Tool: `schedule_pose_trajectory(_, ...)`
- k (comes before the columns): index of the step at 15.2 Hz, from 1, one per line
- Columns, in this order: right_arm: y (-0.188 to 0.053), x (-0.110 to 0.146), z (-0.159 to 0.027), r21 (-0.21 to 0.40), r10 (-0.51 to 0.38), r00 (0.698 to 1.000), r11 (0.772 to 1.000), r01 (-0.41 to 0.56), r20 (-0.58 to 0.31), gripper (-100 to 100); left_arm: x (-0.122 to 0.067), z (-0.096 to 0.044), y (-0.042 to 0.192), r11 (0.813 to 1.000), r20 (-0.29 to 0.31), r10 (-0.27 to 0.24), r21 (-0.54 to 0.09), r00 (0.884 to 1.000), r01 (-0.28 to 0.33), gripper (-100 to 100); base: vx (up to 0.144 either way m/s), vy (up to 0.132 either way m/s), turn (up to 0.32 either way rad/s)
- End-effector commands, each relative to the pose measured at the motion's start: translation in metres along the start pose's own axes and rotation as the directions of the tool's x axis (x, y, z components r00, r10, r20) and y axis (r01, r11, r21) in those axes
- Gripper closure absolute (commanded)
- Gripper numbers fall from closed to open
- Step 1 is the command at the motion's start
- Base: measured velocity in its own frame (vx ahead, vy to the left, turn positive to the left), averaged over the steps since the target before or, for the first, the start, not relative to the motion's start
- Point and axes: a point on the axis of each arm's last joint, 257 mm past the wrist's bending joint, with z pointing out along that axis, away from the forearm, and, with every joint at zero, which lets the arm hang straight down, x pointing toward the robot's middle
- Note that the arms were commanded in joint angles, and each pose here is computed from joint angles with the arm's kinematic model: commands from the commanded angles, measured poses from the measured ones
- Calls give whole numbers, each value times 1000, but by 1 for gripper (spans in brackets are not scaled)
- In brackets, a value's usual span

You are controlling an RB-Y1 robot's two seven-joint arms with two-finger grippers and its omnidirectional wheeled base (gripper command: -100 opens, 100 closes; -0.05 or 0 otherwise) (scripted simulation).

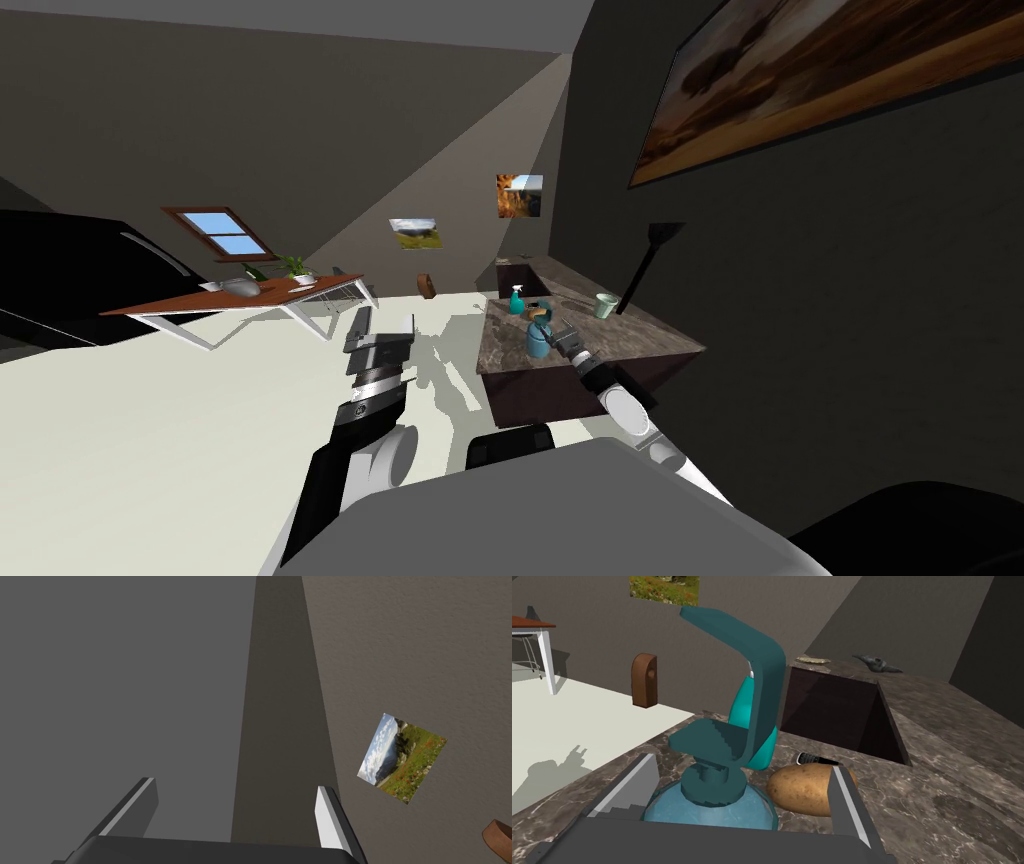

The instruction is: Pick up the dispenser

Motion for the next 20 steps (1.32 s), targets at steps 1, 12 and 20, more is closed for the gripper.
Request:
schedule_pose_trajectory(1,-4,-3,-1,19,35,999,999,-35,12,-100,0,0,0,1000,0,0,0,1000,0,0,26,-31,50)
schedule_pose_trajectory(12,-26,-7,-10,115,180,981,976,-187,72,-100,0,0,0,1000,0,0,0,1000,0,0,34,-18,18)
schedule_pose_trajectory(20,-26,-7,-10,115,180,981,976,-187,72,100,0,0,0,1000,0,0,0,1000,0,0,2,3,-9)
